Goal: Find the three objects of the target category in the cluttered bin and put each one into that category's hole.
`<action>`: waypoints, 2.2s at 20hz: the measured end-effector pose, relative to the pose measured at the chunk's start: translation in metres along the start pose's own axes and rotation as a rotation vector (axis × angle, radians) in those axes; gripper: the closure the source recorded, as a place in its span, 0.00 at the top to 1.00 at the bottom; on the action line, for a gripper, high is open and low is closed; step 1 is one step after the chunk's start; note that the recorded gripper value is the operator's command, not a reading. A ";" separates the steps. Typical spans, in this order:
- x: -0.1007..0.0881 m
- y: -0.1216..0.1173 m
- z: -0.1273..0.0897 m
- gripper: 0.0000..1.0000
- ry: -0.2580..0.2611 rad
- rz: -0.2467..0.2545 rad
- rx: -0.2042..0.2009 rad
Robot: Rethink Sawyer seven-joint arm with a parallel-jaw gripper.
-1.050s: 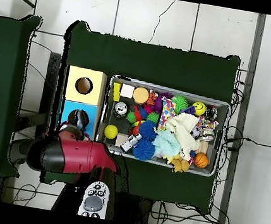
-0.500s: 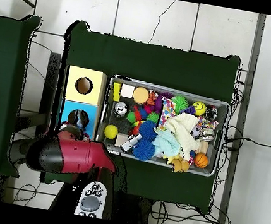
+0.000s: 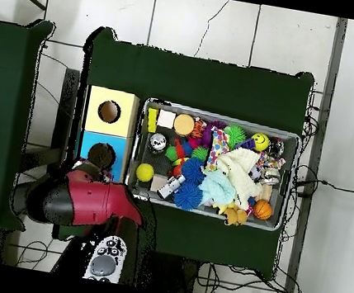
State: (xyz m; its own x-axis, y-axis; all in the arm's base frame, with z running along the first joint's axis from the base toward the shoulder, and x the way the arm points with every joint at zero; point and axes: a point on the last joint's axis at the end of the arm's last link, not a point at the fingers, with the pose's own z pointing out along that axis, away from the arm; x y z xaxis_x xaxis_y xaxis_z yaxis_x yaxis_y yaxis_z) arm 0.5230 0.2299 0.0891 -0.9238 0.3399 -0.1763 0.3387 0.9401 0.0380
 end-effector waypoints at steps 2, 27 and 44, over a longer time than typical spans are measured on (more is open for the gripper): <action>0.000 0.000 0.000 1.00 -0.002 -0.002 0.002; -0.074 -0.047 0.012 1.00 0.260 0.046 -0.122; -0.091 -0.034 0.019 1.00 0.414 -0.141 -0.095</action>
State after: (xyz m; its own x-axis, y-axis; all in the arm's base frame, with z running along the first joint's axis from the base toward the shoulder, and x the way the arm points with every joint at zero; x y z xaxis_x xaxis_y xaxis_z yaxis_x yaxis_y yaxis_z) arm 0.5988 0.1667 0.0853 -0.9599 0.1717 0.2214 0.2047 0.9694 0.1355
